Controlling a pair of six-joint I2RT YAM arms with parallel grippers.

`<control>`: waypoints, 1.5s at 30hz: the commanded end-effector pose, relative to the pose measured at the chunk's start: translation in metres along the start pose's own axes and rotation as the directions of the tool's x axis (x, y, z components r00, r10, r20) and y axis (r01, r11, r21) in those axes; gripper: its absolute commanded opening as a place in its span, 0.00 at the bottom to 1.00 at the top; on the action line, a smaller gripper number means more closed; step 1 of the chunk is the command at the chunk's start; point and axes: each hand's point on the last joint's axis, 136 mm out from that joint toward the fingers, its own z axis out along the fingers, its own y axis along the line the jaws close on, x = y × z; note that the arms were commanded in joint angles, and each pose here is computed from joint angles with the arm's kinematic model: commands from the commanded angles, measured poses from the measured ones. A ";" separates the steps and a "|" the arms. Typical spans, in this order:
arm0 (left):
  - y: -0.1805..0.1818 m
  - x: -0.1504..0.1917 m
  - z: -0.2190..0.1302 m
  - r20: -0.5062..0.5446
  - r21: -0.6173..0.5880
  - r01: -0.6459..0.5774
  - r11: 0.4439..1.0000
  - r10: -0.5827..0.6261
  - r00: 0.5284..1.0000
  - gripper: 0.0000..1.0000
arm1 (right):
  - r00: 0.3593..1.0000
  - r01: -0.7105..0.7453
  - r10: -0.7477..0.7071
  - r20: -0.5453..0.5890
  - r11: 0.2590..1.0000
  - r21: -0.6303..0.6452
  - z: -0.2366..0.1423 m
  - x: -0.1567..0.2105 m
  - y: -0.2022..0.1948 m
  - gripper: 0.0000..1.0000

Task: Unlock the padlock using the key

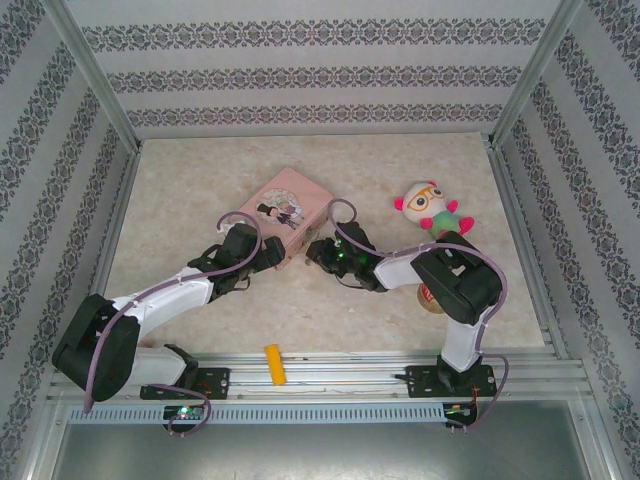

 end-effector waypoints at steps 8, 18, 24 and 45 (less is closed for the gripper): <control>0.031 0.023 -0.003 -0.078 -0.128 -0.053 0.990 0.043 0.996 0.99 | 0.993 -0.029 0.029 0.113 1.000 -0.007 -0.004 -0.036 -0.005 0.00; -0.004 -0.023 -0.031 0.036 -0.063 -0.066 0.996 0.068 0.997 0.99 | 0.995 -0.026 0.027 0.095 1.000 -0.013 -0.004 -0.033 -0.005 0.00; -0.045 -0.066 -0.048 0.146 0.026 -0.100 0.995 0.095 0.985 0.99 | 0.995 -0.024 0.025 0.093 1.000 -0.008 -0.005 -0.032 -0.008 0.00; -0.057 -0.049 0.021 0.031 0.020 -0.165 0.986 0.164 0.986 0.99 | 0.995 -0.043 0.041 0.094 0.999 0.014 -0.006 -0.027 -0.021 0.00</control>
